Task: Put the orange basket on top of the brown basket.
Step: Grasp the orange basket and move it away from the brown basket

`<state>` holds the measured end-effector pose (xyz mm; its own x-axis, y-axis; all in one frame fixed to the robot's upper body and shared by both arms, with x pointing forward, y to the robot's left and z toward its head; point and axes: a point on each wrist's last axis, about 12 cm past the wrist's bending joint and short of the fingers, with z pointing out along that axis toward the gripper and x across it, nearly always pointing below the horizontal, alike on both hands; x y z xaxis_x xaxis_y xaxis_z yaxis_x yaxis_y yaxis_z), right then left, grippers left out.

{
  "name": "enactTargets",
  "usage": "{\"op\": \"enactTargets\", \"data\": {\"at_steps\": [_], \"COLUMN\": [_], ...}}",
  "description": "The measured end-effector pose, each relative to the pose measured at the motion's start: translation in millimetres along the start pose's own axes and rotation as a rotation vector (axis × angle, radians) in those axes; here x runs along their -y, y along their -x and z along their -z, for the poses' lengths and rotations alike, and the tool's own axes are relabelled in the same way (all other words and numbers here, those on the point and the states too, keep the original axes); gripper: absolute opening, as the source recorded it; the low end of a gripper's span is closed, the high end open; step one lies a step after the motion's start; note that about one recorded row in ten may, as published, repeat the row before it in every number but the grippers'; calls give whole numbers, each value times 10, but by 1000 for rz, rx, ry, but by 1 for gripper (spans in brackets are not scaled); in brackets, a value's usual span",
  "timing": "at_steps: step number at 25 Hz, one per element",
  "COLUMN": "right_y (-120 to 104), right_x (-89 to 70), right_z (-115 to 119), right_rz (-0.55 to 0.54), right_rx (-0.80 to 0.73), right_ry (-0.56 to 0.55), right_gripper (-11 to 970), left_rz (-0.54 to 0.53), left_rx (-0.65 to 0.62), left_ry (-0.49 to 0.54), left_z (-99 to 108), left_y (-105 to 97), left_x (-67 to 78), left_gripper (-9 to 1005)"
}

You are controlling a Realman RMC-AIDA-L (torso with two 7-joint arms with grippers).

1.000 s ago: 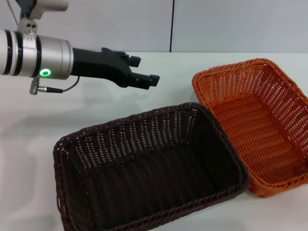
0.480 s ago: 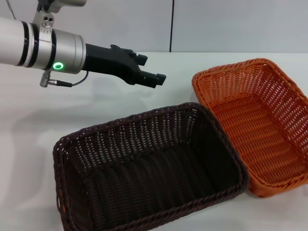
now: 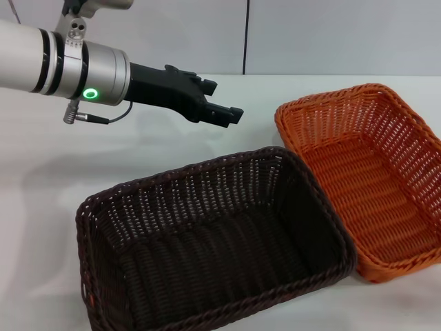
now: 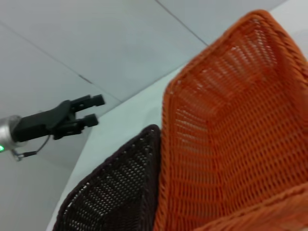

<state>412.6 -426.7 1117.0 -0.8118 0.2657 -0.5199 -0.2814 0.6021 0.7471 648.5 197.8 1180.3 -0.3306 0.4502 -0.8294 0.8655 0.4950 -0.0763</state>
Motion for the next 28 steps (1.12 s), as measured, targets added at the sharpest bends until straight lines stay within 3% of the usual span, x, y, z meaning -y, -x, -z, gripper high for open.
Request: {"op": "enactTargets", "data": {"at_steps": [4, 9, 28], "right_y": [-74, -69, 43], "right_x": [126, 159, 277], "right_z": [-163, -308, -451], "right_rz": [-27, -29, -39], "right_rx": [15, 17, 31], "right_ry": [8, 28, -39], "right_gripper": [730, 729, 730], "left_rz": [1, 4, 12], "left_rx": [-9, -9, -7], "left_ry": [-18, -33, -49], "left_z": [-37, -67, -105], "left_y": [2, 2, 17], "left_x": [41, 76, 121], "left_gripper": [844, 844, 844]}}
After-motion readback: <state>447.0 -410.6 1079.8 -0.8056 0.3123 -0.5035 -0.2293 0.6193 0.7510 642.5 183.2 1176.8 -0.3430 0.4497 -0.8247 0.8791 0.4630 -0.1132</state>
